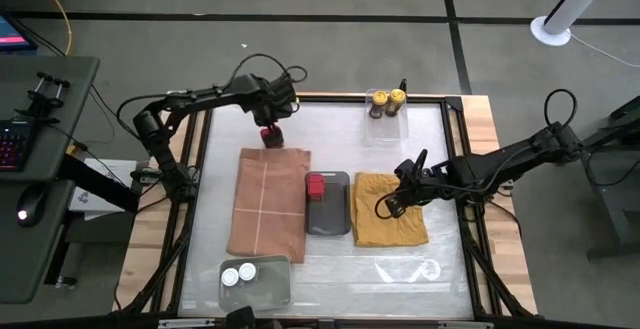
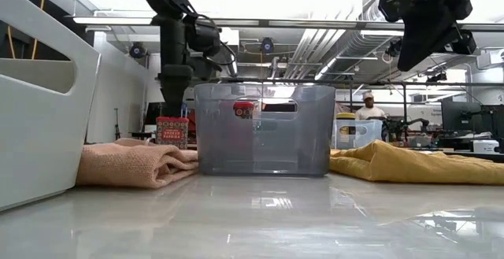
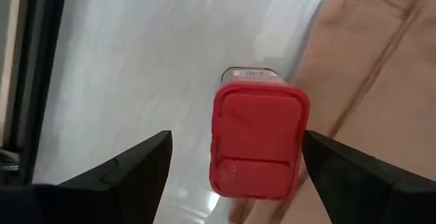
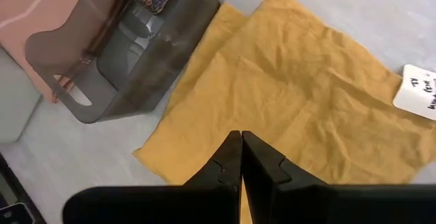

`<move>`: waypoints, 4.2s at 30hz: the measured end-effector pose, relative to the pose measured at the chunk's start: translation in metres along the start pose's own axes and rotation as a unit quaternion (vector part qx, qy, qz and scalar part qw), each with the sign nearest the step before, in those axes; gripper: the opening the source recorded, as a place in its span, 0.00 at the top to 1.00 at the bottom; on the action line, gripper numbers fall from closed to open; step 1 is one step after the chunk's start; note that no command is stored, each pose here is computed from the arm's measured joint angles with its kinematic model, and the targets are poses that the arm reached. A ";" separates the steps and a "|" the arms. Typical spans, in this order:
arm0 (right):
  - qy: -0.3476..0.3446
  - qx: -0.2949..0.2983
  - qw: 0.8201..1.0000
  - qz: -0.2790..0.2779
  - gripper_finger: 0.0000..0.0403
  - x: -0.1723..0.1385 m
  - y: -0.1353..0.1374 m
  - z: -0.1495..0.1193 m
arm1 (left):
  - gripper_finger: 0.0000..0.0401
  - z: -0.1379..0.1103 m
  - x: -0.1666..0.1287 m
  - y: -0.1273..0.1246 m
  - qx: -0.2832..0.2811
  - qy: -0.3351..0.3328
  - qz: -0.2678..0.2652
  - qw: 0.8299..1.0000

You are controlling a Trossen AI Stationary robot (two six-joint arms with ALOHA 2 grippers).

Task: Sort spices by type
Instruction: Put the red seasoning can into the black bin, then adjust the right red seasoning can in the black bin

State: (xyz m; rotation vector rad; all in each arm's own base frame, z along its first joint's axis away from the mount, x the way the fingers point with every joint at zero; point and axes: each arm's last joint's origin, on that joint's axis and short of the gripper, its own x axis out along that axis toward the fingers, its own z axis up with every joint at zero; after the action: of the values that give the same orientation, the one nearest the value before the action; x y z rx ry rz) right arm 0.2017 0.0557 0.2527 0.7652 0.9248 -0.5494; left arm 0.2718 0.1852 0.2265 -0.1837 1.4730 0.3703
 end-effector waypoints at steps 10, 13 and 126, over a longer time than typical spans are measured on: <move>0.001 0.002 1.000 0.009 1.00 0.000 0.002 0.000 | 0.21 -0.003 0.027 -0.001 0.001 0.042 -0.029 0.999; 0.001 0.002 1.000 0.010 1.00 0.000 0.002 0.000 | 0.21 -0.009 0.036 -0.003 0.001 0.058 -0.031 0.998; -0.123 -0.106 0.964 0.211 1.00 -0.013 0.038 0.027 | 0.35 0.021 -0.130 -0.181 0.523 -0.301 0.106 0.790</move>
State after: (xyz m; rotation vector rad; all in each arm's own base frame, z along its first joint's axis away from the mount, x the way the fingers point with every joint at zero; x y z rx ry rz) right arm 0.2355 0.0594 0.2872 0.6572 0.5555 -0.1589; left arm 0.3479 0.0070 0.3386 0.9290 0.8727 -0.2463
